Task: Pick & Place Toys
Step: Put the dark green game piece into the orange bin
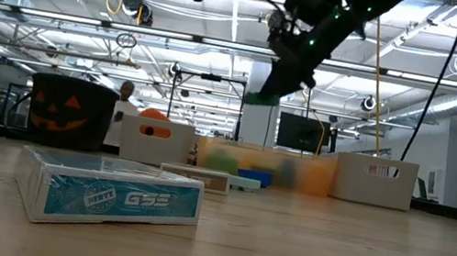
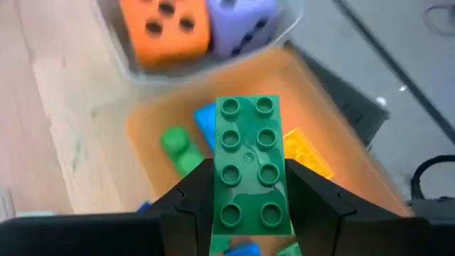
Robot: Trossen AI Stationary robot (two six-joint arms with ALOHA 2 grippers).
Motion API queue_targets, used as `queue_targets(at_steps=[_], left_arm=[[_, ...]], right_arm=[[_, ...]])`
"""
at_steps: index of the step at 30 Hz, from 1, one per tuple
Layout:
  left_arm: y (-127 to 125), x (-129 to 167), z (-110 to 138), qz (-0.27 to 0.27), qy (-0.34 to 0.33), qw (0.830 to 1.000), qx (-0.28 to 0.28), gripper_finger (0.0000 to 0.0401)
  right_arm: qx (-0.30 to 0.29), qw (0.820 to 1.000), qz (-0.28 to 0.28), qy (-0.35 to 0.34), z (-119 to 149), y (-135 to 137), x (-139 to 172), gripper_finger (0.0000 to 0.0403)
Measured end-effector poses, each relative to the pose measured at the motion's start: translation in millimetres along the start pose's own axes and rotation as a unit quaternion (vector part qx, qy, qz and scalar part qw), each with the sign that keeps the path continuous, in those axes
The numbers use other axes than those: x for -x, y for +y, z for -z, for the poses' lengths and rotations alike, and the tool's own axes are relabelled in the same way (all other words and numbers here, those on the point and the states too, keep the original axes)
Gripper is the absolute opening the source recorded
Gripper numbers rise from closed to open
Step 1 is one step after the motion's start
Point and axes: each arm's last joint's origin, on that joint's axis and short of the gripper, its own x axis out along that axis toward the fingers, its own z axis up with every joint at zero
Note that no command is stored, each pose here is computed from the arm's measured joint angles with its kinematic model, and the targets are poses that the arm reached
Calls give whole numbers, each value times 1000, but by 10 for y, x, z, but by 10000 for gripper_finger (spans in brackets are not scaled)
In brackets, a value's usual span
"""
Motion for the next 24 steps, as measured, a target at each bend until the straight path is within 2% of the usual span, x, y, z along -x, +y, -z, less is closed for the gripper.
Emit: queue_targets(at_steps=[5,9,13,19,24], left_arm=[[3,0,2,-1,0,1000,-4,273],[7,0,6,-3,2,1000,-7,273],[7,0,6,-4,2,1000,-9,273],[25,-1,22,-10,8,1000,-6,273],[28,-2,23,-13,7,1000,-19,273]], right_arm=[[3,999,-2,53,136,30,-325,125],[-40,997,9,68,204,-51,-527,125],[-79,995,21,60,216,-169,-605,125],[-103,993,33,43,198,-322,-623,125],[-123,989,40,69,294,-396,-754,125]])
